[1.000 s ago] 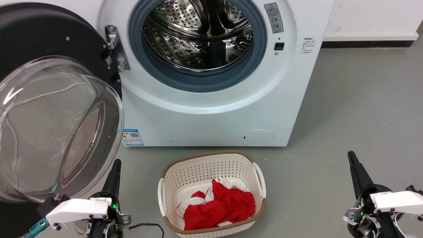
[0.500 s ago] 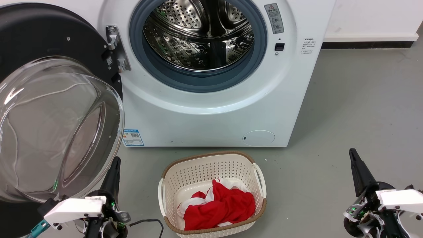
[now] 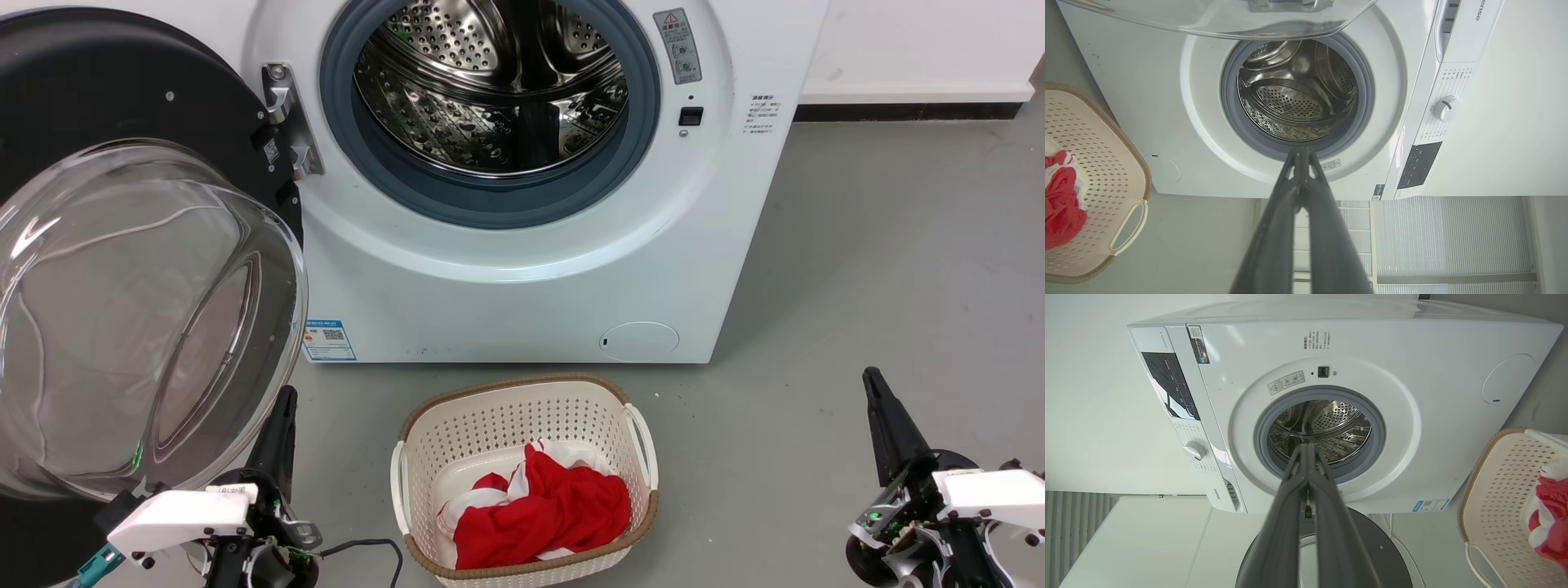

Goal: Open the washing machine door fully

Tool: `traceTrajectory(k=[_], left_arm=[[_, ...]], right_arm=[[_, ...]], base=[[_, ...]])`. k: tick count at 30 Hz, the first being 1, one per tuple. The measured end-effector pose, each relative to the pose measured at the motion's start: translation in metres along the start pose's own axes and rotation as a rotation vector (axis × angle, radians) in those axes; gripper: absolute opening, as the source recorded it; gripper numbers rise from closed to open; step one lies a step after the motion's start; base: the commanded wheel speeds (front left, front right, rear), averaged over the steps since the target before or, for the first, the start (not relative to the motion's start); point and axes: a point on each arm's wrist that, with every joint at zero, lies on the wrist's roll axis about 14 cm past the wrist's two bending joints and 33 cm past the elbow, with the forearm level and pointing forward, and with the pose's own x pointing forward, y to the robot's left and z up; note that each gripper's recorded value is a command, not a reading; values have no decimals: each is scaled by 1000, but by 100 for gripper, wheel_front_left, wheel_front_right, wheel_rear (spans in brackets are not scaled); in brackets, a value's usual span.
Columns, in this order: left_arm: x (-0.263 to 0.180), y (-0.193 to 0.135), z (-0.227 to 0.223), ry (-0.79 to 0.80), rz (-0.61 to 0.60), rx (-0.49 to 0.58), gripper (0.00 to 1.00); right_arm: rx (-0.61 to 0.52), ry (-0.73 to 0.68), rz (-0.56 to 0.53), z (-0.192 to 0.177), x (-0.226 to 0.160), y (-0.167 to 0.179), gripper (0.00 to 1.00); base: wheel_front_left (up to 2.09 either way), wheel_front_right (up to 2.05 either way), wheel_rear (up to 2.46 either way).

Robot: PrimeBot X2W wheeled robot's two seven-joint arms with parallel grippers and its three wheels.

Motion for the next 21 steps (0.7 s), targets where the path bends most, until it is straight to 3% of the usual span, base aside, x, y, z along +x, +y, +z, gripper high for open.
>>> traceTrajectory(k=[21], left_arm=[[0,0,0,0,0,0,0]], right_arm=[[3,1,0,0,0,0,0]], base=[[0,0,0]])
